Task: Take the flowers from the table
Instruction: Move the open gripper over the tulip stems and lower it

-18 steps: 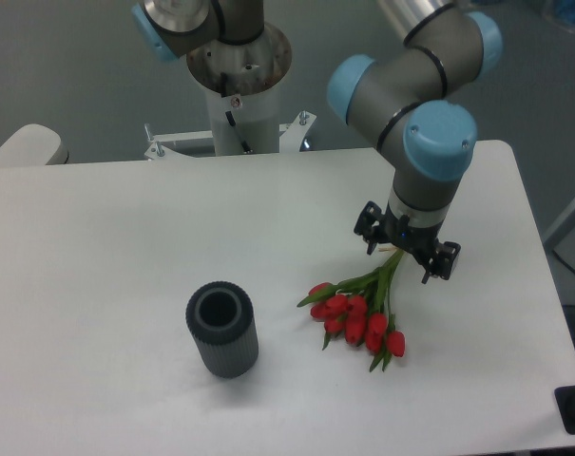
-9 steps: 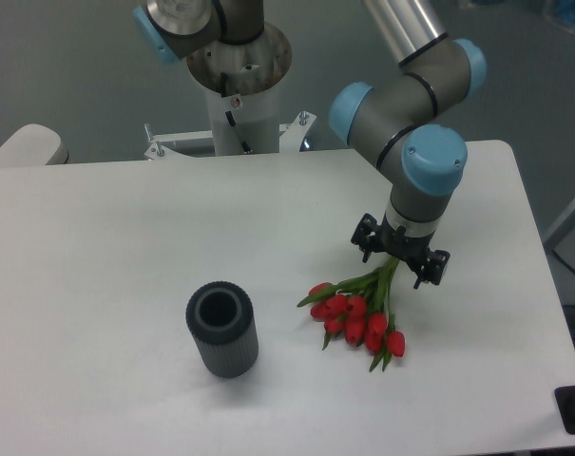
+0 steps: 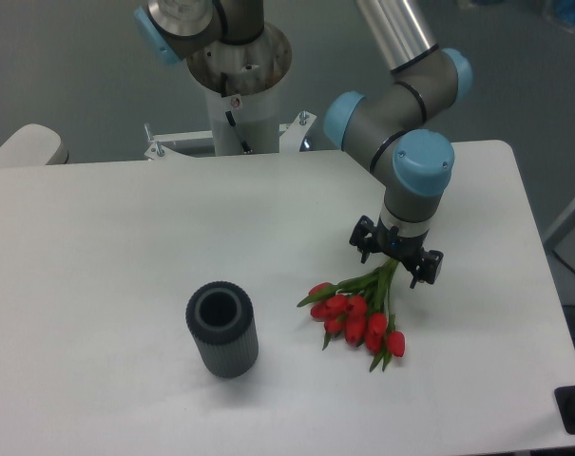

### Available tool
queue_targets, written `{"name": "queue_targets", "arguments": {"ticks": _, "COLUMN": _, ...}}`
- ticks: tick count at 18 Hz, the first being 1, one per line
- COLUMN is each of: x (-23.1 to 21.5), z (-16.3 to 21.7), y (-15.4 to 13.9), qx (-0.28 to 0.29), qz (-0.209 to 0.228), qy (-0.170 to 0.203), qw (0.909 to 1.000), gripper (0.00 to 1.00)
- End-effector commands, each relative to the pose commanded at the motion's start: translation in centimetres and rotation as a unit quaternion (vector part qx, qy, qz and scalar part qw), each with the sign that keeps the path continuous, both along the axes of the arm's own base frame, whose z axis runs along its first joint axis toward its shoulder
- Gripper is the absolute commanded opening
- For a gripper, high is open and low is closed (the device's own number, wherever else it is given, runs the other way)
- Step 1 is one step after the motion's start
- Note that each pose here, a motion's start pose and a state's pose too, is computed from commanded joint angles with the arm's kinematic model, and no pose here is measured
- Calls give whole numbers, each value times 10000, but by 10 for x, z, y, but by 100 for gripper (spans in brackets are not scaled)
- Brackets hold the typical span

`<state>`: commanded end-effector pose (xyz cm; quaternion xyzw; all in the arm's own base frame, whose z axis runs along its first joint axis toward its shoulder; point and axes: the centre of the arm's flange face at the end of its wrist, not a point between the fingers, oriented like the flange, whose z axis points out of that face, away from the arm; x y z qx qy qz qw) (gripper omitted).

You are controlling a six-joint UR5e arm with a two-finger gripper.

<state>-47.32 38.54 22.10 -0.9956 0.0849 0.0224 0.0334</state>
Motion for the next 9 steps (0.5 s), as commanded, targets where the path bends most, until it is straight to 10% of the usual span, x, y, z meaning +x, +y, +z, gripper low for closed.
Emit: {"name": "queue_targets", "arguments": {"ticks": 9, "x": 9, "z": -16, "y": -13, "qx": -74, "qz": -367, "qy": -45, "qw": 9993, "gripper": 100}}
